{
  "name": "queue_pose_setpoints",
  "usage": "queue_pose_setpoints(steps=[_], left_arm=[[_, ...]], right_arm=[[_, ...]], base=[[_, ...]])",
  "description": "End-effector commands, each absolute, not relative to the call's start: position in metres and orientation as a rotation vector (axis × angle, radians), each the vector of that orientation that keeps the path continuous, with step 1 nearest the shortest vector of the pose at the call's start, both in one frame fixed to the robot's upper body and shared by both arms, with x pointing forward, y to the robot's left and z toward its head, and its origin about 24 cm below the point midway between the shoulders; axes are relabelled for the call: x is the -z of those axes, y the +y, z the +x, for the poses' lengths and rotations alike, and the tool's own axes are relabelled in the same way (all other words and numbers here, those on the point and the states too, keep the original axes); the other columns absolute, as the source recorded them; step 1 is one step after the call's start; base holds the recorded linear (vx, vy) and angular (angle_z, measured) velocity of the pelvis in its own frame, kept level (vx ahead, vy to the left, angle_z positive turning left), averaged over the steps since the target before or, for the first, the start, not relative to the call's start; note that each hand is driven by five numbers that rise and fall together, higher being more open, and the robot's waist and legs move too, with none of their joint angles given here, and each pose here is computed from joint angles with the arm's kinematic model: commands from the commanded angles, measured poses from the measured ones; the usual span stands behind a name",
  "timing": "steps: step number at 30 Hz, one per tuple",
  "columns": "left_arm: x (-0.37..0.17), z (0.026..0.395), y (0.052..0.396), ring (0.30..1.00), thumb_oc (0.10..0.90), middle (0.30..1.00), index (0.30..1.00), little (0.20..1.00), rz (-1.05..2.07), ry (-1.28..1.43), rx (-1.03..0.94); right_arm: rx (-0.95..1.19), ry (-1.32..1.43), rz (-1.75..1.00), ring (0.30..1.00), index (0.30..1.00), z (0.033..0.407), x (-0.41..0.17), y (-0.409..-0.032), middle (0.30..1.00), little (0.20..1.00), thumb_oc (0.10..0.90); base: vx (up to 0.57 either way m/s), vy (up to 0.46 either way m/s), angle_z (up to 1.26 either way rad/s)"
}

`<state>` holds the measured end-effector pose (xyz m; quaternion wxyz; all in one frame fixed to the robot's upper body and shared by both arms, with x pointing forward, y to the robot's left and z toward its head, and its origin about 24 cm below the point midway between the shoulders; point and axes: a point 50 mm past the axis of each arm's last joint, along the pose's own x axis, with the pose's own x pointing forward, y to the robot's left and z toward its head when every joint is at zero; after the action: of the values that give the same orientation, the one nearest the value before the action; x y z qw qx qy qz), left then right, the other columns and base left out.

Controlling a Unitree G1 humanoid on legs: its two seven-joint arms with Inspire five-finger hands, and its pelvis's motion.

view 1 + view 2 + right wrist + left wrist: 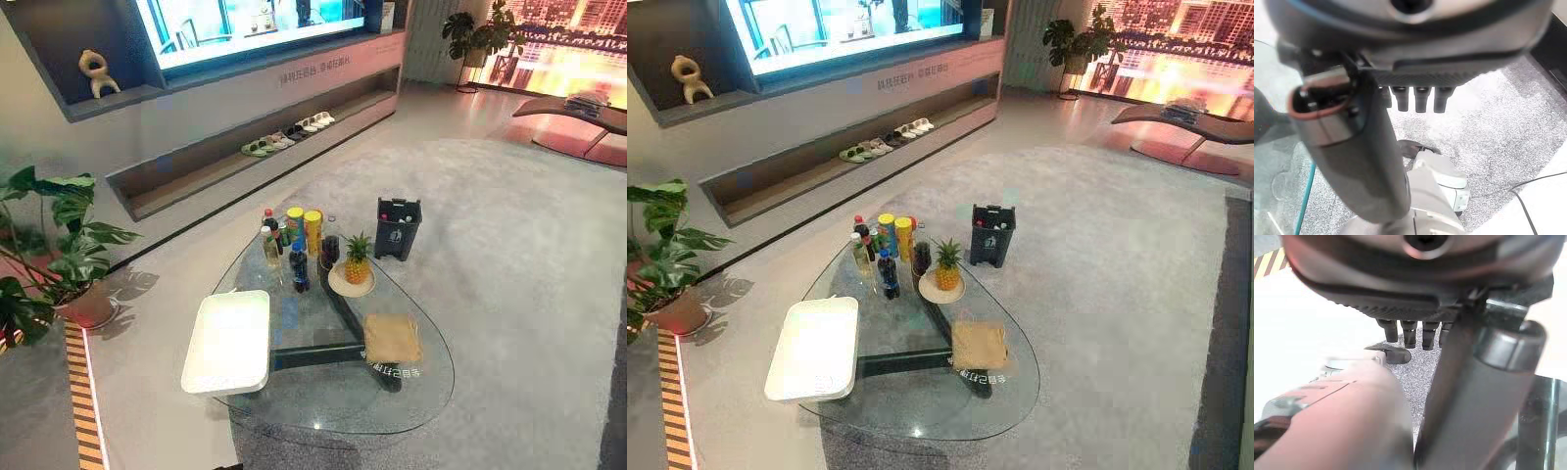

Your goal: Wipe the table with a cloth and put it in the basket.

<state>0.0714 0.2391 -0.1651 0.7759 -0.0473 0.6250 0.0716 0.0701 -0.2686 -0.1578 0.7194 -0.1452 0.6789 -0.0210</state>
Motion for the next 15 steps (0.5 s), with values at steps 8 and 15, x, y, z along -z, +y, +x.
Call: queue_pose_setpoints(steps=[8,15], left_arm=[[0.1586,0.1029,0.2410,0.900,0.800,0.900,0.900,0.900,-0.077,1.276,-0.144],[0.1580,0.1043,0.2418,0.900,0.800,0.900,0.900,0.900,-0.068,1.272,-0.134]], right_arm=[[0.006,1.501,-0.361,0.900,0.900,0.0846,0.1555,-0.2666,0.900,0.900,0.800],[0.007,1.498,-0.363,0.900,0.900,0.0855,0.1551,-0.2672,0.900,0.900,0.800]], base=[[-0.02,0.005,-0.05],[0.00,0.000,0.00]])
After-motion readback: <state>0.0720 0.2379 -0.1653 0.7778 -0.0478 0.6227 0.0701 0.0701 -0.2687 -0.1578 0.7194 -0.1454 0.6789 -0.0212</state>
